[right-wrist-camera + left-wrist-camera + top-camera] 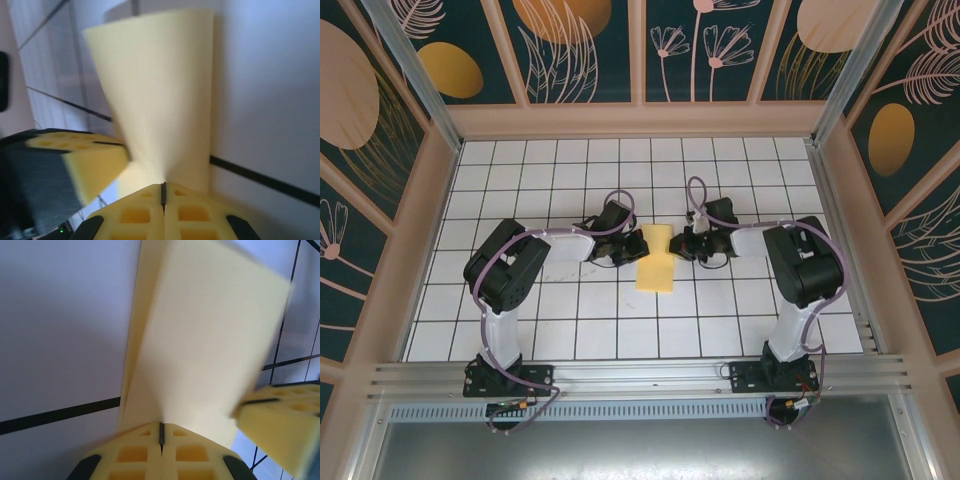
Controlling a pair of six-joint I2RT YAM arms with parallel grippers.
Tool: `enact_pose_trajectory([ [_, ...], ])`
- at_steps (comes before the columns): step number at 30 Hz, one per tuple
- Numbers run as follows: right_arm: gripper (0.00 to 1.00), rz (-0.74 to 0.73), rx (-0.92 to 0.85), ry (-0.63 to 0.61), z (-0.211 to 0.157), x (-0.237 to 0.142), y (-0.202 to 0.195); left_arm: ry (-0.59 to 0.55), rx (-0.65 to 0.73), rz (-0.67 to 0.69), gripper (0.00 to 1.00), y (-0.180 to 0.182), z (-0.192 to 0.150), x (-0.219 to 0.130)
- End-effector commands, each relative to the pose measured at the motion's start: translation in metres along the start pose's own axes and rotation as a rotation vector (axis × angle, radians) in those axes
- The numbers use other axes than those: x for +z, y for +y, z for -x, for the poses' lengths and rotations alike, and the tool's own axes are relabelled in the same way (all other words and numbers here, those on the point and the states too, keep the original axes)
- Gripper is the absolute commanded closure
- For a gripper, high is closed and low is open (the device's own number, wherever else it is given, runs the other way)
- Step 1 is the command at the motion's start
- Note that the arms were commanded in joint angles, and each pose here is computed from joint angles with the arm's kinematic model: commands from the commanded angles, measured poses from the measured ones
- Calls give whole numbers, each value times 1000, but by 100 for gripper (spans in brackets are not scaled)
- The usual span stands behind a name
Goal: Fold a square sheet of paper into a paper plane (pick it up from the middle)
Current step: Fold the square sheet of paper in half at the center of the table.
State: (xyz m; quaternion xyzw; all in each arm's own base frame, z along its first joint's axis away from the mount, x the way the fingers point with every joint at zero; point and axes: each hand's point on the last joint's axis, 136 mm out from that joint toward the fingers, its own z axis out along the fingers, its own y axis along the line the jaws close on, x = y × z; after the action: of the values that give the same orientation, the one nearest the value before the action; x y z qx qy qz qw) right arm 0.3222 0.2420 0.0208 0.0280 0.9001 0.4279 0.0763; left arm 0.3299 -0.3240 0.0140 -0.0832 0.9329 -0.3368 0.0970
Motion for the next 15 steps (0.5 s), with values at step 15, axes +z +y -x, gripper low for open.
enact_pose_trajectory([
  [15,97,42,-61,-57,49,-15,29,38,-3,117,100,35,-16,7],
])
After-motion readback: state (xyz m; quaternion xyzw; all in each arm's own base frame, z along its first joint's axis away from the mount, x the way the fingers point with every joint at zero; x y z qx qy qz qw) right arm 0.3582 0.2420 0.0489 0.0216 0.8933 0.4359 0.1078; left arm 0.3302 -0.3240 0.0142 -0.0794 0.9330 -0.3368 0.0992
